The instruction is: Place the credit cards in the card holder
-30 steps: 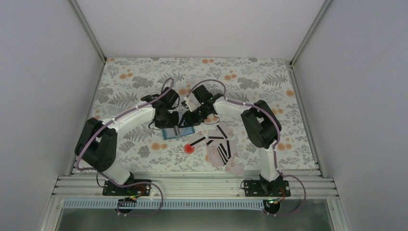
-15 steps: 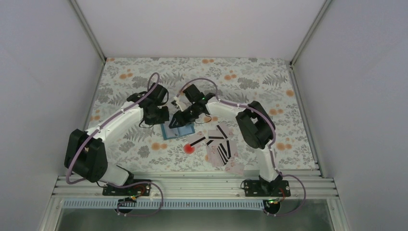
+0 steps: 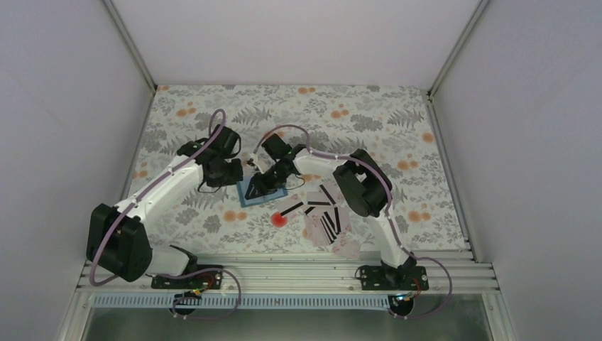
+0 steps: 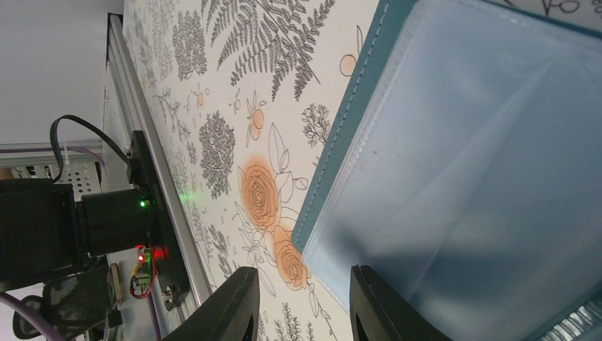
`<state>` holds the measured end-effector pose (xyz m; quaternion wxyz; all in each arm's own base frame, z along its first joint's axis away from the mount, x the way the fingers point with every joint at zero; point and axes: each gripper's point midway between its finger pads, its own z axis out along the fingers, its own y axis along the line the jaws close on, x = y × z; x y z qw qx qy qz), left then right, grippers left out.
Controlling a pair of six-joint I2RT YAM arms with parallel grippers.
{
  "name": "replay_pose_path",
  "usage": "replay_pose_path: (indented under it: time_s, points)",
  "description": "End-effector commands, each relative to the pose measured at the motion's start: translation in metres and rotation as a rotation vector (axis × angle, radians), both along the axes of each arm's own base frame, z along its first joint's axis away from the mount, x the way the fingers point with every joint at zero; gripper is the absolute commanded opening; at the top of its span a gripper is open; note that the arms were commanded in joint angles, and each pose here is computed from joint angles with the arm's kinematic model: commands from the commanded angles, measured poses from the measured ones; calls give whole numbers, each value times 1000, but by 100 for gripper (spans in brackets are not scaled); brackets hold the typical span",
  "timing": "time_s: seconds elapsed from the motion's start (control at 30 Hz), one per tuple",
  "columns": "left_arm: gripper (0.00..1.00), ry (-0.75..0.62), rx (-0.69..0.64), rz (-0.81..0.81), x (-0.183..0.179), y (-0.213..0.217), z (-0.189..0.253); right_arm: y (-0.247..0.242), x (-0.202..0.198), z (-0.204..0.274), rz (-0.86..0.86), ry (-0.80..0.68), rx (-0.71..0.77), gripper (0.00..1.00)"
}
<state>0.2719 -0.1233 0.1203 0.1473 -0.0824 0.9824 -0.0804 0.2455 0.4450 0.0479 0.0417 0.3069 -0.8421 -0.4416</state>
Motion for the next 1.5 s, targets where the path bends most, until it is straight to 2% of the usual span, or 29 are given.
replay_pose_path:
  time_s: [0.0, 0.33, 0.67, 0.9, 1.27, 1.47]
  points:
    - [3, -9, -5, 2, -6, 4, 4, 9, 4, 9, 10, -24, 22, 33]
    - [3, -21, -9, 11, -5, 4, 7, -13, 21, 65, -22, -196, 1, 34]
    - [3, -14, -61, -5, 0, -8, -5, -122, 52, 107, -206, -391, -119, 35]
    - [3, 7, -110, -81, 8, -36, -17, -174, 50, 114, -312, -444, -176, 36]
    - [4, -58, -182, -234, 22, -101, 0, -232, 34, 105, -487, -489, -314, 41]
    - [17, -101, -215, -344, 14, -133, 7, -251, 22, 90, -580, -434, -373, 53]
